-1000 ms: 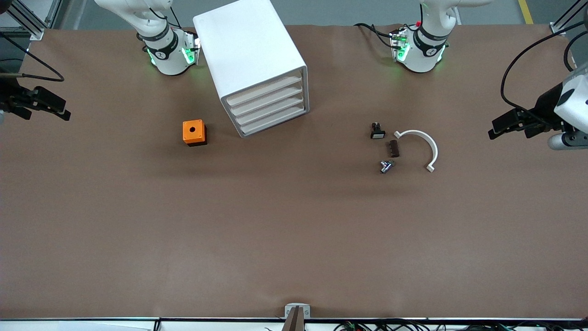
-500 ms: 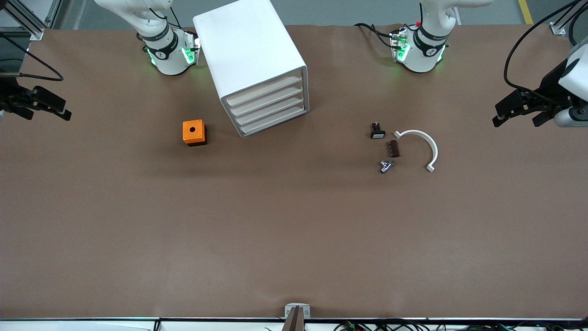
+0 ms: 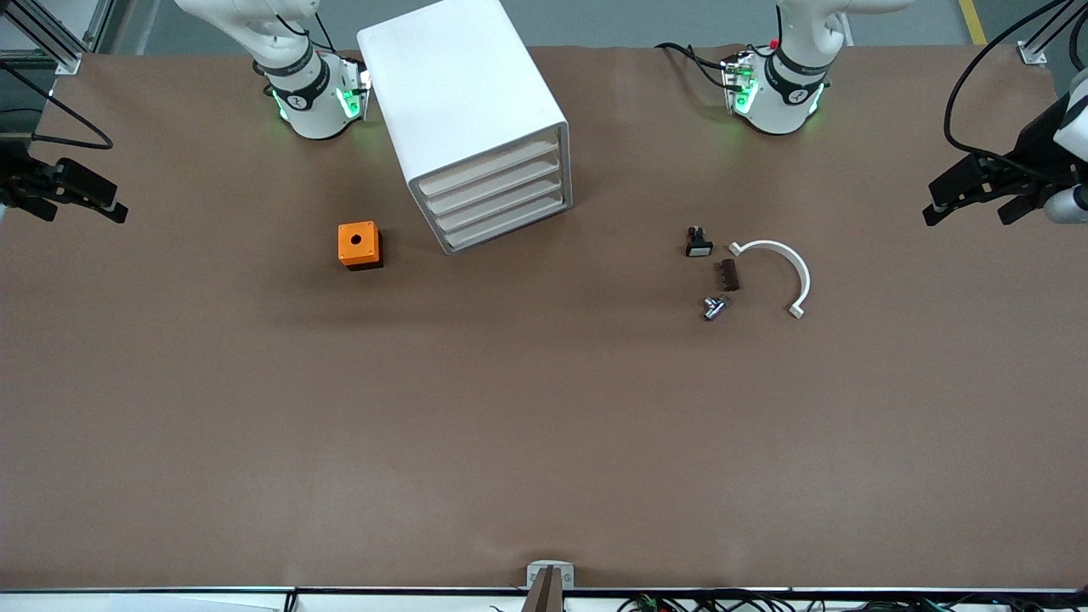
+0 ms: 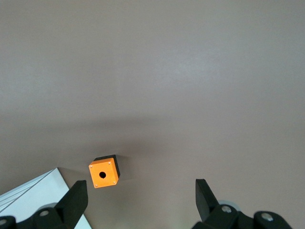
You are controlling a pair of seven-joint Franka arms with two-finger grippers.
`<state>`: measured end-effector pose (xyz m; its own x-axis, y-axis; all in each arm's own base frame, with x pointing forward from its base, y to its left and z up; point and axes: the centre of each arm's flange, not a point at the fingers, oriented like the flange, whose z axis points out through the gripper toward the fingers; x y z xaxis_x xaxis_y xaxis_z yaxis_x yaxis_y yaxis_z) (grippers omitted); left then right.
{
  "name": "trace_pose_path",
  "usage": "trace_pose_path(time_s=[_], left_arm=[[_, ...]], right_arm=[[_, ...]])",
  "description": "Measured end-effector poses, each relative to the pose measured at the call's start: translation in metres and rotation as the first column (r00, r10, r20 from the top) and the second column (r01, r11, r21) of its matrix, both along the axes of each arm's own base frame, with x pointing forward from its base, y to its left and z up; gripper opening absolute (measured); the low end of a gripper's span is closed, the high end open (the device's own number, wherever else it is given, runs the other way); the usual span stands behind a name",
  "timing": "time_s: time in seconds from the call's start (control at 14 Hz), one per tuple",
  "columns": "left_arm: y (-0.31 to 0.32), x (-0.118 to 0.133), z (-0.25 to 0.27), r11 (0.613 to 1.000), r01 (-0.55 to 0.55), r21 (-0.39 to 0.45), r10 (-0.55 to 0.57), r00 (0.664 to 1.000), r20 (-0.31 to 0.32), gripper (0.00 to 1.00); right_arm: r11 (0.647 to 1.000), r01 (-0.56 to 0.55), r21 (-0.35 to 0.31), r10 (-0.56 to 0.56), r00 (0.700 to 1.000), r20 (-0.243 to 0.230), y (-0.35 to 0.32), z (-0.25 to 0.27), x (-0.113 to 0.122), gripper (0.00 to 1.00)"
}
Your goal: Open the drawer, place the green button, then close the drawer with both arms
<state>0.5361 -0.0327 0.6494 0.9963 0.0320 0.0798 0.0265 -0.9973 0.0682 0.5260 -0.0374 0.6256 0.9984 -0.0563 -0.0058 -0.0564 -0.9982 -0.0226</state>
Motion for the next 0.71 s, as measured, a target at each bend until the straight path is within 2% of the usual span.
trace_pose_path(time_s=[0.21, 0.71], left_arm=[[0.0, 0.008, 0.009, 1.0, -0.001, 0.0, 0.001, 1.0, 0.019, 1.0], [0.0, 0.021, -0.003, 1.0, 0.0, 0.018, 0.0, 1.0, 0.0, 1.0]], right_arm=[[1.0, -0.009, -0.007, 0.009, 1.0, 0.005, 0.004, 0.002, 0.0, 1.0], [1.0, 0.005, -0.005, -0.005, 1.0, 0.005, 0.001, 0.002, -0.001, 1.0]])
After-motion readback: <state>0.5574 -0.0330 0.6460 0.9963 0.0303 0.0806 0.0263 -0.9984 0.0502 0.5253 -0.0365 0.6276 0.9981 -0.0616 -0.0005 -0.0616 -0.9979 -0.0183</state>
